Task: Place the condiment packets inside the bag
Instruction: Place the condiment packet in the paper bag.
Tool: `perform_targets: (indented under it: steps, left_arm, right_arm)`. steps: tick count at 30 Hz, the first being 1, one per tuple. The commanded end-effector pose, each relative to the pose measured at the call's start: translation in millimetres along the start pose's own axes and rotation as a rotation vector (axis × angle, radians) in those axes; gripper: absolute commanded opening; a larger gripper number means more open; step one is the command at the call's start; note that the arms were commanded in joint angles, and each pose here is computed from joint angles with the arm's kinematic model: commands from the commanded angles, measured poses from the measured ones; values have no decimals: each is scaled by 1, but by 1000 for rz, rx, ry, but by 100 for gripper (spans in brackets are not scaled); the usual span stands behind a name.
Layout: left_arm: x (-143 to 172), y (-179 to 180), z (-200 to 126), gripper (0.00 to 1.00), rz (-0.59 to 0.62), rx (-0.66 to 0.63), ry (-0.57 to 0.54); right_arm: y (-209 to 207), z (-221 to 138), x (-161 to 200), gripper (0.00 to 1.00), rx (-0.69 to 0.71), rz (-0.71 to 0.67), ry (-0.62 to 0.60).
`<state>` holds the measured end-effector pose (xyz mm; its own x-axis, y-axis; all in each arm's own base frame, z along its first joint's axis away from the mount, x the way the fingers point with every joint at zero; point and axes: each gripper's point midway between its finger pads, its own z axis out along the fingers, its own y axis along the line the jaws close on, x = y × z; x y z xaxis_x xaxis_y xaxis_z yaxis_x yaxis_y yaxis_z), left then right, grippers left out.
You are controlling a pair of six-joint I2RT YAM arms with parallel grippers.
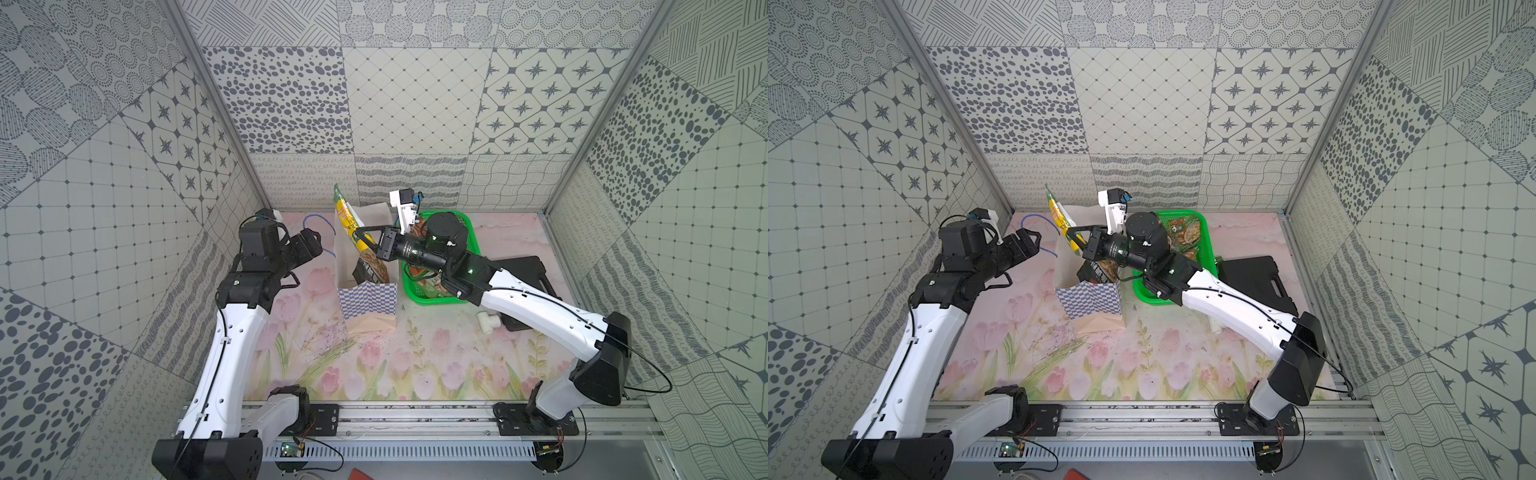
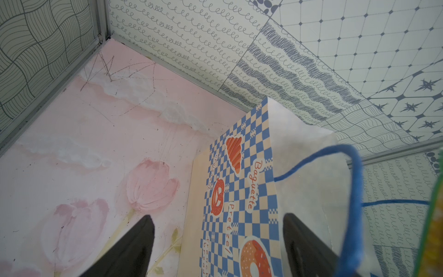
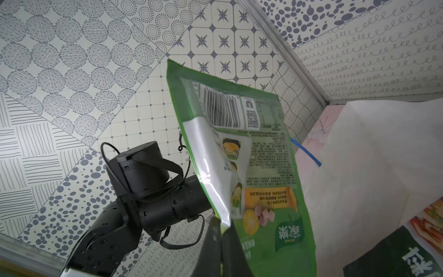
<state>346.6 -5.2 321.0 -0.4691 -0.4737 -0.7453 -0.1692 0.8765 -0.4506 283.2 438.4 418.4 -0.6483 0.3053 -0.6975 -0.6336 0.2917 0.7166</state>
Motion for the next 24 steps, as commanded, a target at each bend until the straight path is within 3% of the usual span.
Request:
perform_targets:
  steps: [1, 2, 4, 7, 19, 24]
  left_arm:
    - [-7, -7, -5, 87, 7, 31, -26]
    - [-6, -7, -5, 87, 8, 32, -26]
    - [-7, -7, -5, 87, 8, 33, -28]
    - [-6, -8, -5, 87, 8, 34, -26]
    - [-5, -9, -5, 87, 4, 41, -23]
    - [-5, -10, -4, 87, -1, 46, -22]
  right_arm:
    - [5, 5, -10, 18, -17, -24, -36]
    - [3, 6, -9, 31, -12, -29, -29]
    - [4, 2, -11, 46, -2, -52, -31]
    - [7, -6, -16, 58, 16, -88, -40]
    - [-9, -70, -40, 97, 124, -285, -18]
    - [-41, -117, -59, 97, 238, -302, -90]
